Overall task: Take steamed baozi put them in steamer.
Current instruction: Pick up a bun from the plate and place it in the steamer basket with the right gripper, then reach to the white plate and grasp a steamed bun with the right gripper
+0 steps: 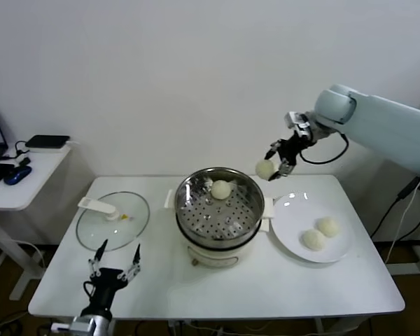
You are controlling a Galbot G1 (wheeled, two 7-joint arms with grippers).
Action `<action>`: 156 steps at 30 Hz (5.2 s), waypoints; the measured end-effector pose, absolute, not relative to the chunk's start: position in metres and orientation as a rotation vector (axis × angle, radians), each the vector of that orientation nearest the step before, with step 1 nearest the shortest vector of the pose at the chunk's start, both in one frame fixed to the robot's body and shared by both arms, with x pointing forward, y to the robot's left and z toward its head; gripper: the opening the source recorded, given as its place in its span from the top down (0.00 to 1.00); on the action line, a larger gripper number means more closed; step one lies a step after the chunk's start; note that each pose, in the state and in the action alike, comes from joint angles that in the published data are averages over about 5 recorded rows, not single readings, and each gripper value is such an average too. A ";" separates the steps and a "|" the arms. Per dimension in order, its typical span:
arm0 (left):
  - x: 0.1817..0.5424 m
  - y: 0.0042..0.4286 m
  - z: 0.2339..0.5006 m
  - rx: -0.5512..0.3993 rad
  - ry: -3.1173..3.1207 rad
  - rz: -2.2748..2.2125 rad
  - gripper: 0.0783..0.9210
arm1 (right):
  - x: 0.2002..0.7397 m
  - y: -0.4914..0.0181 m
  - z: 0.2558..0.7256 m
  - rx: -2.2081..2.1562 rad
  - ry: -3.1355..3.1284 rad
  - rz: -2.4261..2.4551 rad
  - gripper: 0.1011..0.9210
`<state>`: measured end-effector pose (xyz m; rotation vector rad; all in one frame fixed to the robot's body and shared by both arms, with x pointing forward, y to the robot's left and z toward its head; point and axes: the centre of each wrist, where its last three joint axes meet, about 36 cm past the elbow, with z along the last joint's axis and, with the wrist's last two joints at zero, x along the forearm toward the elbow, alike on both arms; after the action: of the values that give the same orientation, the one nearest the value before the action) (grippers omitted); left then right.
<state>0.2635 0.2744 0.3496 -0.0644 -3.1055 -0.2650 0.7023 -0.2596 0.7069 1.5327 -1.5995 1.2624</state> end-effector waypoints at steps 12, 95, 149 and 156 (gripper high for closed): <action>0.260 0.281 0.361 -0.063 -3.119 -0.296 0.12 | 0.705 -0.178 0.683 1.609 -1.548 1.232 0.28; 0.265 0.281 0.358 -0.059 -3.135 -0.300 0.12 | 0.670 -0.238 0.693 1.639 -1.345 1.333 0.12; 0.268 0.283 0.358 -0.025 -3.116 -0.311 0.12 | 0.662 -0.389 0.475 1.342 -1.157 1.343 0.12; 0.268 0.282 0.356 -0.025 -3.112 -0.304 0.12 | 0.664 -0.387 0.465 1.339 -1.153 1.338 0.12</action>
<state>0.2681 0.2823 0.3559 -0.0248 -3.1117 -0.3035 0.6635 -0.3871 0.4646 1.3394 -1.1532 1.3381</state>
